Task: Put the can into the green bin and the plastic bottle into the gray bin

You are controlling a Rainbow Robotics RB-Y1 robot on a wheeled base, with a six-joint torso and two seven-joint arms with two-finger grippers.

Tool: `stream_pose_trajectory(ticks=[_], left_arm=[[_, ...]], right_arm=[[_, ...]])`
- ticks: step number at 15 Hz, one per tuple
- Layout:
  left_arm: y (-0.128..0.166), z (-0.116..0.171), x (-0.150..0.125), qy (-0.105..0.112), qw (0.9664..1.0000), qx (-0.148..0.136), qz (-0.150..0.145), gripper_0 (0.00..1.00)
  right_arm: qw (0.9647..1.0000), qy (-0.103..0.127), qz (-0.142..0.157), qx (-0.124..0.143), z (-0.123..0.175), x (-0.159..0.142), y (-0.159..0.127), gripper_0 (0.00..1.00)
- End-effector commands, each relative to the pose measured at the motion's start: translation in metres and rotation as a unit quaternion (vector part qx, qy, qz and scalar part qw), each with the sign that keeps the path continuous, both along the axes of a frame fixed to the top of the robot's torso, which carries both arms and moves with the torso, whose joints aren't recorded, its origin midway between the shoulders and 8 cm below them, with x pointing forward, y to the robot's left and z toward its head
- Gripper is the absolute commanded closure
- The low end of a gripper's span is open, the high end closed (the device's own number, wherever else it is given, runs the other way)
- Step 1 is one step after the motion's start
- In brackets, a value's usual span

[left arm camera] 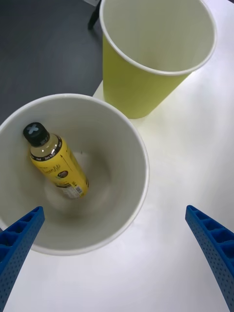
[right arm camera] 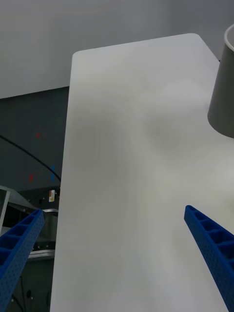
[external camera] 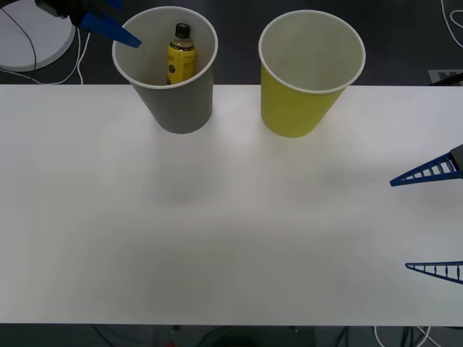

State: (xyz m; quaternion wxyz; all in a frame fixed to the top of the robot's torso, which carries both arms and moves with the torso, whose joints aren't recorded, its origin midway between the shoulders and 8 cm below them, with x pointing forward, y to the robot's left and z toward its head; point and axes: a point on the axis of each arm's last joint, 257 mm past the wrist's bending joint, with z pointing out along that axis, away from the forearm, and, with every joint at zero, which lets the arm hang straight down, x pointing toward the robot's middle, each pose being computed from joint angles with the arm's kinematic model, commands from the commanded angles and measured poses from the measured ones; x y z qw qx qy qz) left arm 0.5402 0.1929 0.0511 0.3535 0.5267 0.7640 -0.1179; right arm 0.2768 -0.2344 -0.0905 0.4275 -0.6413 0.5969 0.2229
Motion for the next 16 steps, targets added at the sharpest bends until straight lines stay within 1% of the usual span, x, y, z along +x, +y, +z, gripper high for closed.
stream_pose_trajectory(ticks=[1,4,8,10,13,16], left_arm=[[0.024,-0.011,-0.017,-0.002,0.9998,0.006,-0.017,0.0],[0.044,-0.024,-0.035,-0.002,0.9995,0.009,-0.03,0.0],[0.057,-0.043,-0.053,0.001,0.9989,-0.005,-0.047,0.0],[0.06,-0.05,-0.061,0.004,0.9983,-0.013,-0.057,0.0],[0.057,-0.058,-0.074,0.007,0.9974,-0.025,-0.066,0.0],[0.054,-0.065,-0.082,-0.003,0.9966,-0.041,-0.071,0.0]], right_arm=[[1.0,0.0,0.0,0.0,0.0,0.0,0.0,0.0],[1.0,0.0,0.0,0.0,0.0,0.0,0.0,0.0],[1.0,0.0,0.0,0.0,0.0,0.0,0.0,0.0],[1.0,0.0,0.0,0.0,0.0,0.0,0.0,0.0],[1.0,0.0,0.0,0.0,0.0,0.0,0.0,0.0],[1.0,0.0,0.0,0.0,0.0,0.0,0.0,0.0]])
